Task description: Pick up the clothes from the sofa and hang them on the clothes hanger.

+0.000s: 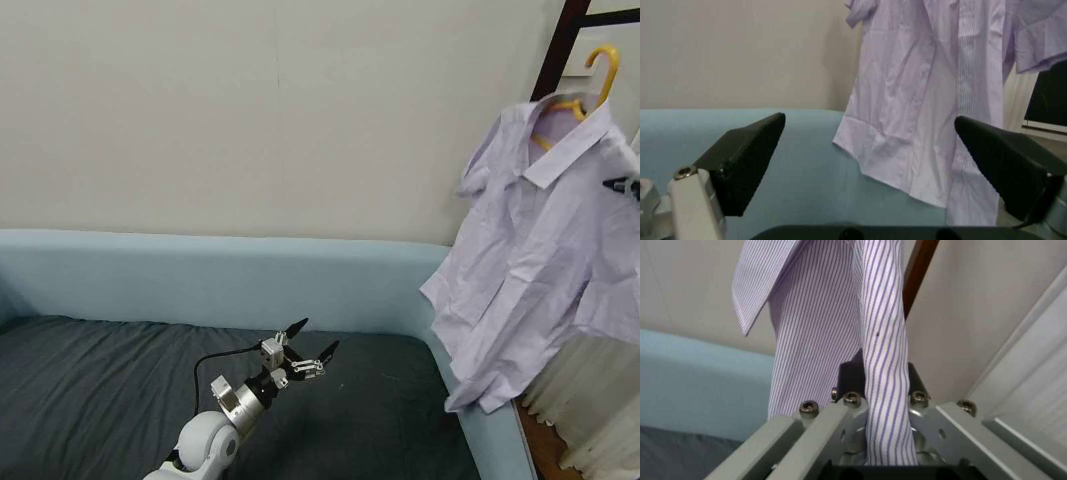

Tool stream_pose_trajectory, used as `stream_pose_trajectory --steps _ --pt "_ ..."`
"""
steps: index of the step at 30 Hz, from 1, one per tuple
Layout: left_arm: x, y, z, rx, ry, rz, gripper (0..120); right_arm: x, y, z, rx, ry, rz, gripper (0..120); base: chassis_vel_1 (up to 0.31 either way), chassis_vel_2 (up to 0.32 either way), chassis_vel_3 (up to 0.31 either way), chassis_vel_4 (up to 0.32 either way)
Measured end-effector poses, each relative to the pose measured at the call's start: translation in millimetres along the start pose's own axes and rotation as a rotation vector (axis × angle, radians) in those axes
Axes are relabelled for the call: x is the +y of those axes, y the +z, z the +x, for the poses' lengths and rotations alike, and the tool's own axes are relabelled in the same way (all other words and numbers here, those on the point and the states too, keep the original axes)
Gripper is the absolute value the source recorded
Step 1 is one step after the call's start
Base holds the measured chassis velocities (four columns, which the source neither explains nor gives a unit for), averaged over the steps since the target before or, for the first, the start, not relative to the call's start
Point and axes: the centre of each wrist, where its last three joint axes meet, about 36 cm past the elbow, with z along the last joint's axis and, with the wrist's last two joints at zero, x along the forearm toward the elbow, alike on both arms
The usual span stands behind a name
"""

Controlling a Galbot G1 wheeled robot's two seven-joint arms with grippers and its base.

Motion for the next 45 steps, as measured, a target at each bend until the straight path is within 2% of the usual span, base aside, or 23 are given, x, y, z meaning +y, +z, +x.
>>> stream_pose_trajectory --steps 8,19,24,31,35,36,38,40,41,42,45 --pt "-1 -9 14 0.002 -0.012 -0.015 100 0 -12 7 -0.044 -0.025 0.016 1 0.000 0.000 0.000 0.000" --pt "-14 -6 31 0.006 -0.037 0.002 100 5 7 -2 -0.012 0.026 0.045 1 0.000 0.000 0.000 0.000" --pt "-18 -9 40 0.001 -0.056 -0.003 100 3 43 -29 0.004 0.074 0.055 1 0.000 0.000 0.000 0.000" --pt "-13 -13 49 0.018 -0.071 -0.016 100 -2 81 -60 0.001 0.045 -0.001 1 0.000 0.000 0.000 0.000" --pt "-6 -8 55 0.035 -0.091 -0.016 100 16 126 -98 0.044 -0.014 -0.044 1 0.000 0.000 0.000 0.000" --pt "-6 -8 55 0.035 -0.091 -0.016 100 16 126 -98 0.044 -0.014 -0.044 1 0.000 0.000 0.000 0.000" --pt "-4 -5 57 0.040 -0.100 -0.012 100 46 158 -133 0.126 -0.056 -0.072 1 0.000 0.000 0.000 0.000" --pt "-2 -3 57 0.043 -0.106 -0.011 100 62 153 -153 0.119 -0.061 -0.085 1 0.000 0.000 0.000 0.000" --pt "1 -1 57 0.042 -0.111 -0.009 100 75 134 -167 0.078 -0.059 -0.088 1 0.000 0.000 0.000 0.000" --pt "1 -1 57 0.042 -0.111 -0.009 100 75 134 -167 0.078 -0.059 -0.088 1 0.000 0.000 0.000 0.000" --pt "8 -1 58 0.046 -0.120 -0.008 100 97 80 -182 0.018 -0.068 -0.082 1 0.000 0.000 0.000 0.000"
